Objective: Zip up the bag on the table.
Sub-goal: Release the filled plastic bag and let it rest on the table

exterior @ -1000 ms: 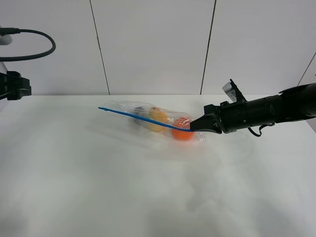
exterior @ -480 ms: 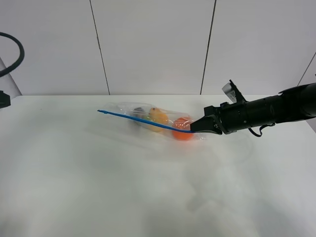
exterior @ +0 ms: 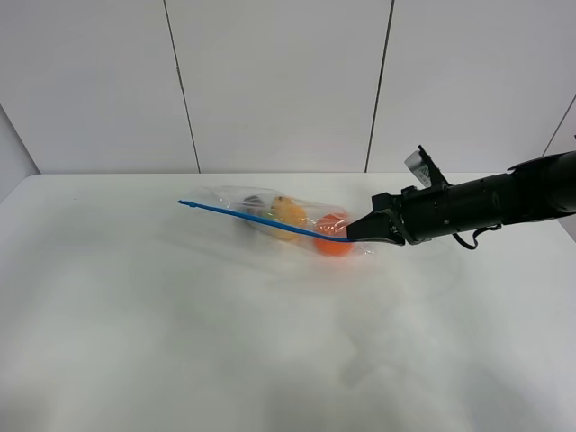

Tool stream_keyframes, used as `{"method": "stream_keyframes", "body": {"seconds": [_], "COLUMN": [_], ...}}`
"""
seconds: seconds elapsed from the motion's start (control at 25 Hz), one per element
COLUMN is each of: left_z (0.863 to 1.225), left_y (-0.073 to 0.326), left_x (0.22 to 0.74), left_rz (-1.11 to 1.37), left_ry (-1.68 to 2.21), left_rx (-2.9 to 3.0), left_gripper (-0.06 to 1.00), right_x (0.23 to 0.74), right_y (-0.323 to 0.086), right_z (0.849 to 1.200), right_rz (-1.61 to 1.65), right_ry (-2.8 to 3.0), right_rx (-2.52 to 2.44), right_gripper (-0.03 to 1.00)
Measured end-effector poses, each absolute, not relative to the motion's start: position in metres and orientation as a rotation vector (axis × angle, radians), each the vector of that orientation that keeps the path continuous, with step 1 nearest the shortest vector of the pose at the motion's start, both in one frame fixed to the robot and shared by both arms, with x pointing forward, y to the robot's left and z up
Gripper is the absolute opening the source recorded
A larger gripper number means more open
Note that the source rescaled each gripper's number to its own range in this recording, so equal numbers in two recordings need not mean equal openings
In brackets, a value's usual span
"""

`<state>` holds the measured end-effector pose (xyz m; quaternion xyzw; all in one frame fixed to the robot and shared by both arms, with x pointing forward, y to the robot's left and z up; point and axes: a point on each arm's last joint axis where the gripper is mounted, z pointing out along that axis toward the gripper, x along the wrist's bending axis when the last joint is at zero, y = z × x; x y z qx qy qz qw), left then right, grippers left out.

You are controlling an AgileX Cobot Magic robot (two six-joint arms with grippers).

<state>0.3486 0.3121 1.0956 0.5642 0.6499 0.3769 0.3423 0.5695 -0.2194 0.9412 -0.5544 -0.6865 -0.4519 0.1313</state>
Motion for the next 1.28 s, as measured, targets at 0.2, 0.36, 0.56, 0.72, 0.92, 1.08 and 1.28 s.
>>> {"method": "stream_keyframes", "body": {"seconds": [0.2, 0.36, 0.56, 0.72, 0.92, 1.08, 1.28], "left_z": [1.102, 1.106, 1.104, 1.100, 1.096, 1.076, 1.063], "left_y": [0.311, 0.309, 0.308, 0.308, 0.308, 0.308, 0.308], "left_x": [0.318, 0.290, 0.256, 0.242, 0.237, 0.233, 0.233], "left_rz": [1.005, 1.028, 1.071, 1.096, 1.093, 1.082, 1.045], "left_ry": [1.658, 1.615, 1.565, 1.543, 1.551, 1.571, 1.619], "left_rx": [1.403, 1.347, 1.302, 1.306, 1.325, 1.340, 1.378], "left_gripper": [1.00, 1.00, 1.00, 1.00, 1.00, 1.00, 1.00], "right_x": [0.569, 0.569, 0.569, 0.569, 0.569, 0.569, 0.569], "right_y": [-0.219, -0.219, -0.219, -0.219, -0.219, -0.219, -0.219], "right_z": [0.941, 0.941, 0.941, 0.941, 0.941, 0.941, 0.941], "right_rz": [-1.312, -1.312, -1.312, -1.312, -1.313, -1.313, -1.309], "right_ry": [-1.993, -1.993, -1.993, -1.994, -1.996, -1.996, -2.001], "right_rx": [-1.610, -1.610, -1.610, -1.609, -1.606, -1.606, -1.605], "right_gripper": [0.00, 0.00, 0.00, 0.00, 0.00, 0.00, 0.00]}}
